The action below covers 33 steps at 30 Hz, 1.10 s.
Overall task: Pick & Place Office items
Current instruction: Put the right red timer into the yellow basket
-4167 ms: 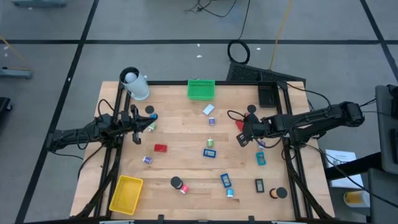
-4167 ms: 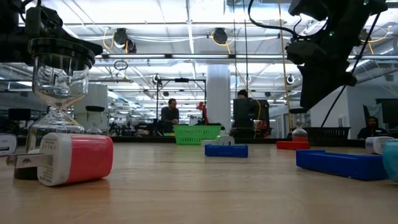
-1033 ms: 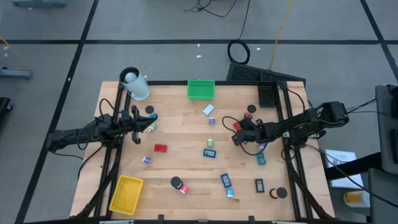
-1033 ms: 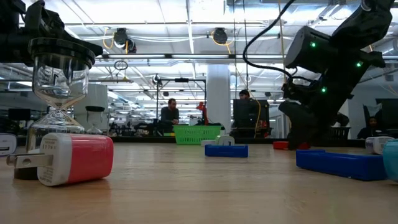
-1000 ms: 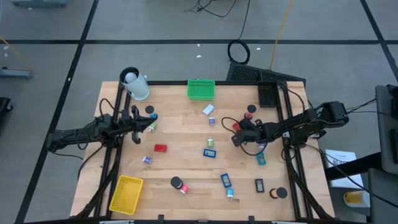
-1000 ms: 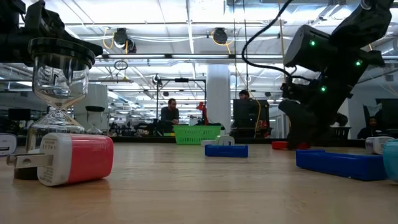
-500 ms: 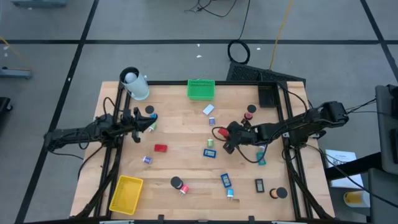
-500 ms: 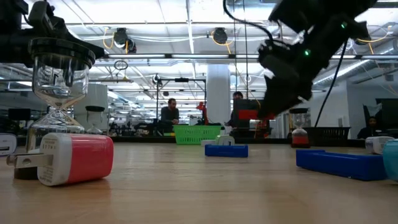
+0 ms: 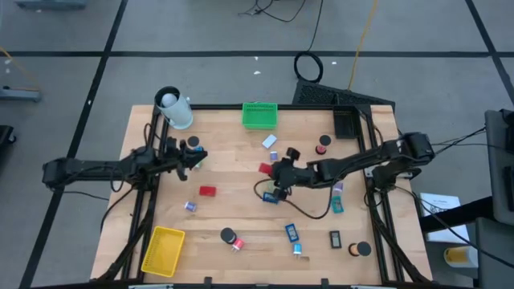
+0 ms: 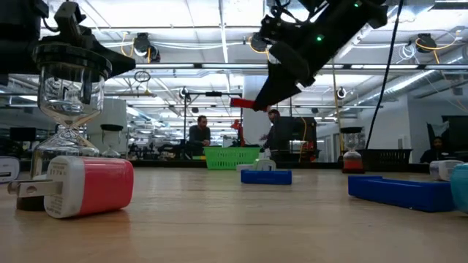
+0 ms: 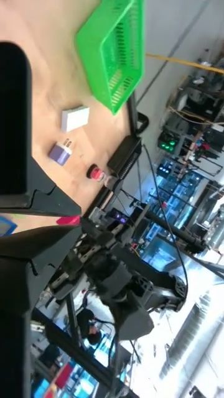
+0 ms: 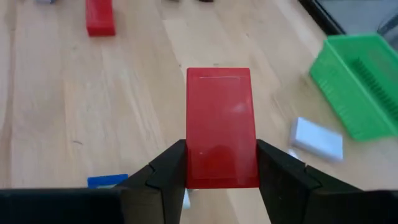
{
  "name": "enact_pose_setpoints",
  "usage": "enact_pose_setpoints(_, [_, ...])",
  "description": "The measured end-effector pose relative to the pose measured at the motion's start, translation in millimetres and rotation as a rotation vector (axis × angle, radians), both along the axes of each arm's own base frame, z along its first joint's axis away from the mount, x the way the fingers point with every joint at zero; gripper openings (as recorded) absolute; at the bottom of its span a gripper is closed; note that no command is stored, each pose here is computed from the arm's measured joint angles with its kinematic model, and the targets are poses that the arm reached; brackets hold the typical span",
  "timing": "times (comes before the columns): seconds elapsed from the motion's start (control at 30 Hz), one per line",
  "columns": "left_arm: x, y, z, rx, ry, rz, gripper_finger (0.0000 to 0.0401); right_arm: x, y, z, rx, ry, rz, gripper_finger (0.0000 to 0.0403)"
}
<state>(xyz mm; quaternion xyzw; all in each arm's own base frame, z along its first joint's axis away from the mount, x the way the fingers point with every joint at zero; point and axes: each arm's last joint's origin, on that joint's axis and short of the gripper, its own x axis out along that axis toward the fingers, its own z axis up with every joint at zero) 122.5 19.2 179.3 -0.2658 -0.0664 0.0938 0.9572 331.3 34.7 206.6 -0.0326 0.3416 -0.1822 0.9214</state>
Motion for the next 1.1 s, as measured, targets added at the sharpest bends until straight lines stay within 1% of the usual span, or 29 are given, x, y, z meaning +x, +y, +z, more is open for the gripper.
enact_pose_setpoints(0.07, [2.8, 1.7, -1.0, -0.043, 0.007, 0.003, 0.0043, 8.7, 1.2, 0.0, -0.037, 0.011, 0.032, 0.0159])
enact_pose_setpoints(0.13, [6.1, 3.3, -1.9, -0.075, 0.020, 0.004, 0.0059, 16.7, 2.4, -0.5, -0.076, 0.012, 0.066, 0.0159])
enact_pose_setpoints(0.23, [10.9, 5.0, -4.3, -0.110, 0.044, -0.005, 0.0101, 25.3, 3.5, -0.4, -0.128, 0.010, 0.112, 0.0157])
enact_pose_setpoints(0.43, [19.9, 6.2, -4.4, -0.148, 0.020, -0.027, 0.0195, 34.6, 0.2, 3.5, -0.219, -0.025, 0.153, 0.0159])
enact_pose_setpoints(0.5, [22.5, 5.7, -4.7, -0.146, 0.015, -0.060, 0.0218, 36.2, -0.6, 7.2, -0.259, -0.042, 0.157, 0.0159])
enact_pose_setpoints(0.57, [26.4, 5.7, -3.4, -0.149, 0.016, -0.082, 0.0233, 37.8, -1.9, 9.8, -0.302, -0.054, 0.159, 0.0158])
enact_pose_setpoints(0.7, [41.3, 7.9, 3.0, -0.150, 0.074, -0.094, 0.0239, 40.7, -3.3, 14.5, -0.355, -0.083, 0.183, 0.0159])
enact_pose_setpoints(0.8, [56.8, 8.8, 5.5, -0.137, 0.127, -0.129, 0.0234, 41.3, -3.3, 15.4, -0.383, -0.080, 0.200, 0.0159])
enact_pose_setpoints(0.97, [84.9, 13.4, 7.7, -0.135, 0.188, -0.133, 0.0225, 42.4, -3.2, 17.8, -0.419, -0.090, 0.215, 0.0158])
enact_pose_setpoints(1.03, [95.4, 14.5, 7.6, -0.136, 0.204, -0.157, 0.0224, 42.5, -3.2, 18.0, -0.428, -0.088, 0.220, 0.0159])
enact_pose_setpoints(1.1, [105.0, 14.8, 9.3, -0.129, 0.188, -0.201, 0.0223, 42.6, -3.2, 18.1, -0.430, -0.088, 0.221, 0.0160])
